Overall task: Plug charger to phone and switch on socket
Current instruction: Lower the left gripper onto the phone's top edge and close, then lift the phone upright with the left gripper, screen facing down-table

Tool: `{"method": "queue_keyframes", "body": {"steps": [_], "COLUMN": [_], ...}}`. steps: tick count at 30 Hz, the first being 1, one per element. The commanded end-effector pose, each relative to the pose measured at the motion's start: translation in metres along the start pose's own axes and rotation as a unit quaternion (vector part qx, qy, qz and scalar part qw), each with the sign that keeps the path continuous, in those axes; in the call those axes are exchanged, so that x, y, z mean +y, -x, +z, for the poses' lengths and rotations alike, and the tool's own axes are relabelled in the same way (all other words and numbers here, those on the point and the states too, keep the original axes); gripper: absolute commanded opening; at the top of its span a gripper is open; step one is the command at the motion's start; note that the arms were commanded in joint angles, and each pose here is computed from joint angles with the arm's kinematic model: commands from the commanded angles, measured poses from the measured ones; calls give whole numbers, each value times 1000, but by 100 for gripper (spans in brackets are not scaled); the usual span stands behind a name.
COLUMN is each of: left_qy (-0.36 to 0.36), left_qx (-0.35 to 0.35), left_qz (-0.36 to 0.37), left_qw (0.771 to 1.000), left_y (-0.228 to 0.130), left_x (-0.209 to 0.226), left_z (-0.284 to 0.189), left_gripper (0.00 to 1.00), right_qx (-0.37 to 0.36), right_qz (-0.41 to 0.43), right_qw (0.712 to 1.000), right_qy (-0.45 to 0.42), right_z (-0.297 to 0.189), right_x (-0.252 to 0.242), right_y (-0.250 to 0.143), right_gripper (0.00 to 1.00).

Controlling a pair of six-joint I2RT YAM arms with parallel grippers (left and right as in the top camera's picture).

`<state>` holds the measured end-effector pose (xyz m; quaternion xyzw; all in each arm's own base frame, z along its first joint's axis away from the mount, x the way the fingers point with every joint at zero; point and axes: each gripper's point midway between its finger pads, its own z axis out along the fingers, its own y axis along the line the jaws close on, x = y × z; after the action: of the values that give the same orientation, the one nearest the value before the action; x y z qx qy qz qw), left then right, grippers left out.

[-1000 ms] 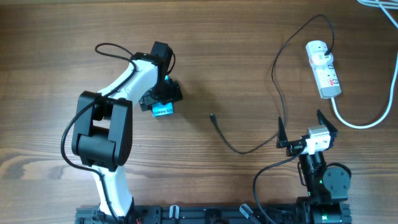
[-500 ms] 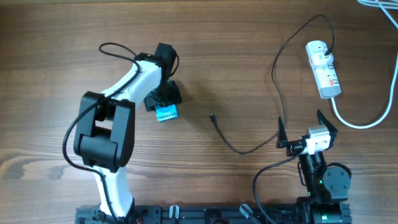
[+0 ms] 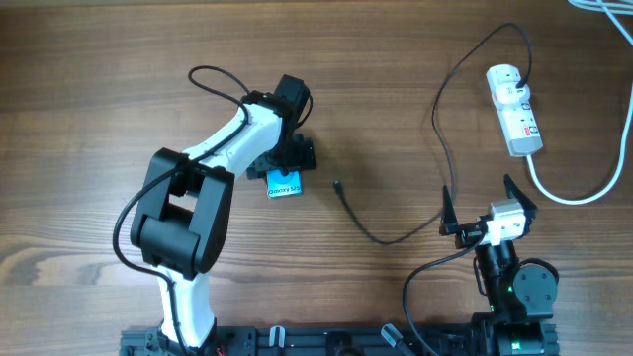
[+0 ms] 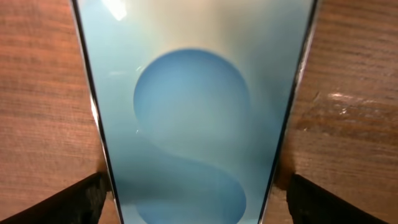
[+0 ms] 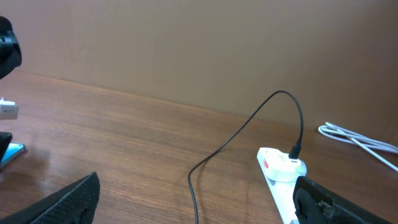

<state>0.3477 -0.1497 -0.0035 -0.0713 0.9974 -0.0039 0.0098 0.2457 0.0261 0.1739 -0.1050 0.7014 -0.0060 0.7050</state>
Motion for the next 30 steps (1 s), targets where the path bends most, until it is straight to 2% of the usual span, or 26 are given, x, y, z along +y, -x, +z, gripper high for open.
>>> {"method": "queue_keyframes", "body": {"steps": [1, 4, 7, 8, 11, 14, 19, 21, 23, 30], "left_qy": [3, 0, 0, 1, 2, -2, -9, -8, -5, 2], "left_qx": [2, -3, -2, -1, 0, -5, -17, -15, -10, 5], "left_qz": [-4, -4, -3, -3, -3, -3, -3, -3, -3, -3], "left_qw": [1000, 1000, 1000, 1000, 1000, 1000, 1000, 1000, 1000, 1000], "left_y": [0, 3, 3, 2, 1, 4, 10, 9, 6, -1], "left_x": [5, 4, 4, 4, 4, 3, -1, 0, 1, 5], "left_z": [13, 13, 13, 13, 13, 13, 12, 12, 13, 13], "left_gripper": [100, 90, 77, 76, 79, 100, 100, 82, 71, 71], "right_qx": [-6, -6, -6, -6, -6, -6, -6, -6, -6, -6], "right_qz": [0, 0, 0, 0, 0, 0, 0, 0, 0, 0], "right_qw": [1000, 1000, 1000, 1000, 1000, 1000, 1000, 1000, 1000, 1000], "right_qy": [4, 4, 4, 4, 4, 4, 4, 4, 4, 4], "right_z": [0, 0, 0, 0, 0, 0, 0, 0, 0, 0], "right_x": [1, 1, 1, 1, 1, 1, 1, 1, 1, 1], "right_y": [2, 2, 2, 2, 2, 2, 2, 2, 2, 2], "right_gripper": [100, 100, 100, 100, 100, 100, 100, 100, 100, 100]}}
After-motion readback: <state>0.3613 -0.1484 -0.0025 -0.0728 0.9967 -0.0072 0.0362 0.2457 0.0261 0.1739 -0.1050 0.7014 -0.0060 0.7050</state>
